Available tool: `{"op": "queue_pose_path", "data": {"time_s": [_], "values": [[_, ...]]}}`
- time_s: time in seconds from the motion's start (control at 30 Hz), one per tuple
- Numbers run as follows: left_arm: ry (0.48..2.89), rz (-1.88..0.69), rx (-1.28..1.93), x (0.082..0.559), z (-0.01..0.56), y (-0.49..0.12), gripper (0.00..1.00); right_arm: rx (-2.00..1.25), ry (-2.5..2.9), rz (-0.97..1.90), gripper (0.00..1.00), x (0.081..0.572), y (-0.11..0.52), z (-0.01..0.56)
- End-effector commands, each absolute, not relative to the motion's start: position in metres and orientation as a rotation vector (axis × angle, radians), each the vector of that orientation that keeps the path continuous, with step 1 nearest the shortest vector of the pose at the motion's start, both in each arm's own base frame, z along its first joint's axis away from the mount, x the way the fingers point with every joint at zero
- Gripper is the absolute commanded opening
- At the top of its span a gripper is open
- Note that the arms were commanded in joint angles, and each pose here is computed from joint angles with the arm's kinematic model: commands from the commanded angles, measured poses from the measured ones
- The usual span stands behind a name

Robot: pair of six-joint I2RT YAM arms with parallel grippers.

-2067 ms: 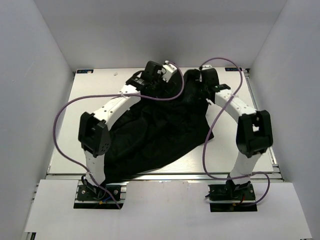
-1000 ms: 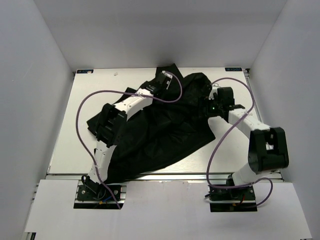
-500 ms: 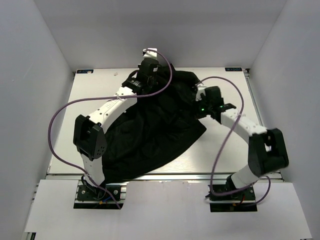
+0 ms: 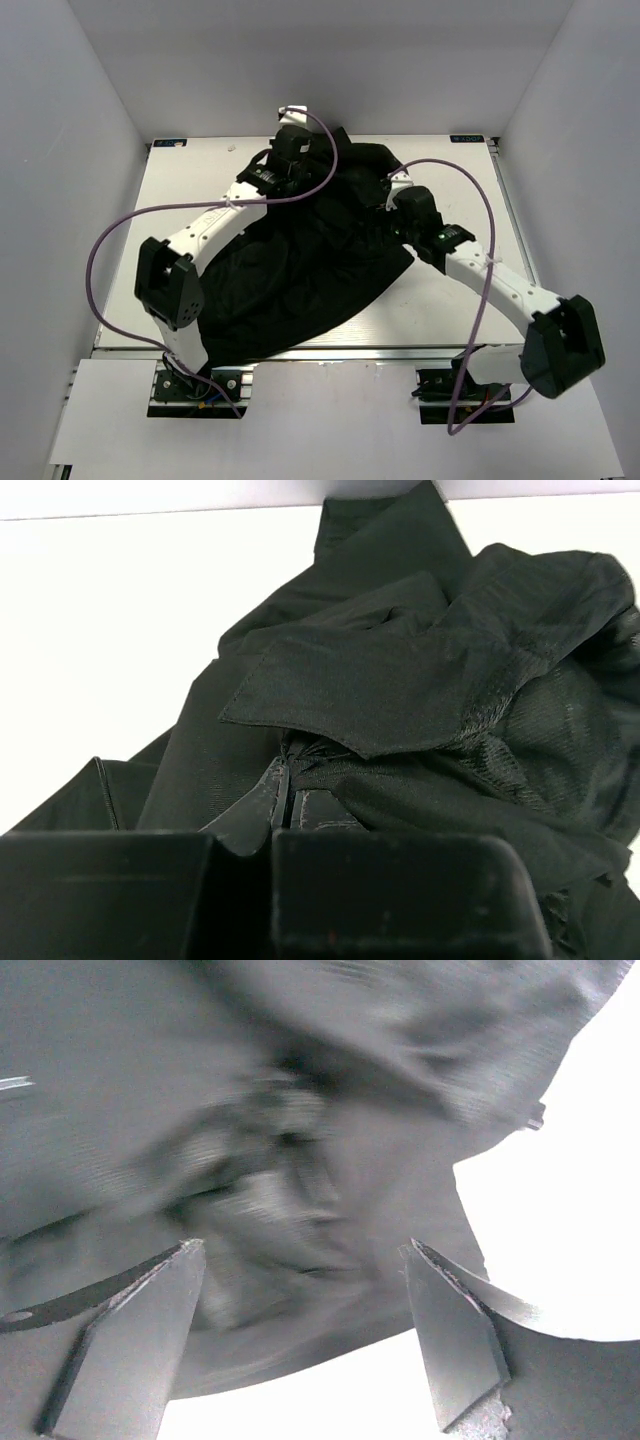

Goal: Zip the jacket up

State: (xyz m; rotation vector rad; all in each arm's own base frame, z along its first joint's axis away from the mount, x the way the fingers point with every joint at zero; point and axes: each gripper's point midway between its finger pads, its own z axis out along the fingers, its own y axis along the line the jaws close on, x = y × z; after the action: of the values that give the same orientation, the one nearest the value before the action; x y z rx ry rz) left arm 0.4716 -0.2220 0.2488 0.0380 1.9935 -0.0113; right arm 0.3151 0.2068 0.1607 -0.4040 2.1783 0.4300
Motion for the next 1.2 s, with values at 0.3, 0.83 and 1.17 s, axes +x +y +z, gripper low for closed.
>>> {"op": "queue_pose_path", "data": {"time_s": [0.3,0.83,1.17], "values": [[1.733,-0.209,0.039,0.442,0.369,-0.215,0.0,-0.514,2.099,0.496,0.89,0.406,0.198,0.133],[1.603,-0.212,0.057,0.432,0.431,-0.206,0.0,-0.632,1.877,0.917,0.0,0.434,0.272,0.187],[1.301,-0.35,0.043,0.38,0.565,-0.185,0.0,-0.196,1.449,0.328,0.0,0.405,0.148,0.439]]}}
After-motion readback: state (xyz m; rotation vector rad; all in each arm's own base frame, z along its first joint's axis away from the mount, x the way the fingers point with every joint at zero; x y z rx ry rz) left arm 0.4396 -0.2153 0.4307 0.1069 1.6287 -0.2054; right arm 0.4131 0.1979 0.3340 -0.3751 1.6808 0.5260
